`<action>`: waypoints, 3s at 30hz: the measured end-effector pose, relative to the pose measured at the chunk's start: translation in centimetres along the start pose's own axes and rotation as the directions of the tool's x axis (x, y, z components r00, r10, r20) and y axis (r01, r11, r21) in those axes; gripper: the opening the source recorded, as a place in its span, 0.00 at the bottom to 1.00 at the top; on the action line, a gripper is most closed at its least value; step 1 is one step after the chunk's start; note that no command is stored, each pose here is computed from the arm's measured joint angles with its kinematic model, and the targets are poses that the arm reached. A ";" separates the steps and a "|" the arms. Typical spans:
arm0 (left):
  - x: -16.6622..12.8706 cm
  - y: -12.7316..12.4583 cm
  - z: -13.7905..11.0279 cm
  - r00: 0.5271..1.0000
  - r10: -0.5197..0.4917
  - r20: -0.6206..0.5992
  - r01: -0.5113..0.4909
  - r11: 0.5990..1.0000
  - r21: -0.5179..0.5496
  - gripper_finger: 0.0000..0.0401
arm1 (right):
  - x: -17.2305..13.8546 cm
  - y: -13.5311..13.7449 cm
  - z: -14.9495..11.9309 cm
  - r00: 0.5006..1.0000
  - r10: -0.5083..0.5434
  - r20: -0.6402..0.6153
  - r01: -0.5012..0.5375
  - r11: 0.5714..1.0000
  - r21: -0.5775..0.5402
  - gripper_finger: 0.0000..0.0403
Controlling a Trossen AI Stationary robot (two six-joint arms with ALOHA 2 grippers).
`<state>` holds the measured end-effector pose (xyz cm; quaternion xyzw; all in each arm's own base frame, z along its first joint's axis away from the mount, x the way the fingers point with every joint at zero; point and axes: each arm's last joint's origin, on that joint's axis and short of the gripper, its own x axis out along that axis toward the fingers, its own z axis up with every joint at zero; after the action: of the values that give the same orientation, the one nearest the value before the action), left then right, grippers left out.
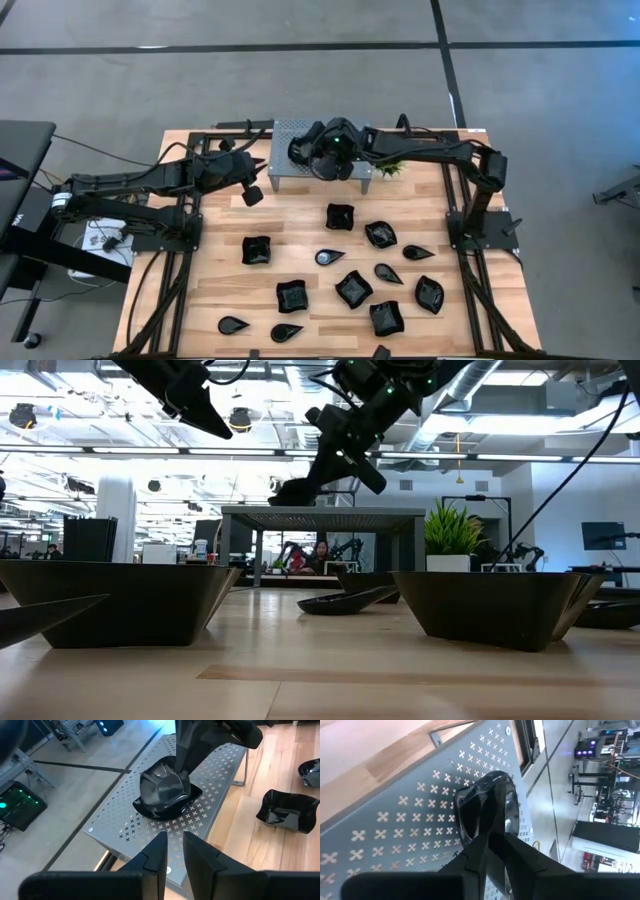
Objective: Pick & Place Mini shaped plates
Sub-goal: Stack the black leaf-shaped plate on top of the stacked black leaf-shaped plates on the shelf
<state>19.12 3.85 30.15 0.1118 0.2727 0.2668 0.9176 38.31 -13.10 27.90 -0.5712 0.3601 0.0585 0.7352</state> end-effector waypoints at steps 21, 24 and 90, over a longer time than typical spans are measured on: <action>0.0 0.0 0.0 1.000 0.000 0.000 0.000 1.000 0.000 0.16 | 0.2 0.2 -1.8 0.998 0.044 -0.044 -0.042 0.999 0.024 0.15; 0.0 0.0 0.0 1.000 0.000 0.000 0.000 1.000 0.000 0.16 | 0.2 -0.1 -2.4 0.998 0.019 -0.054 -0.017 0.999 0.035 0.15; 0.0 0.0 -0.1 1.000 -0.003 -0.008 0.002 0.999 -0.039 0.16 | -6.5 19.2 16.2 0.502 0.827 -0.254 -0.090 0.342 0.935 0.22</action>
<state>19.06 3.83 30.09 0.0924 0.2714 0.2714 0.9188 31.45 9.82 17.89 0.0302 0.7527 -0.1169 0.6473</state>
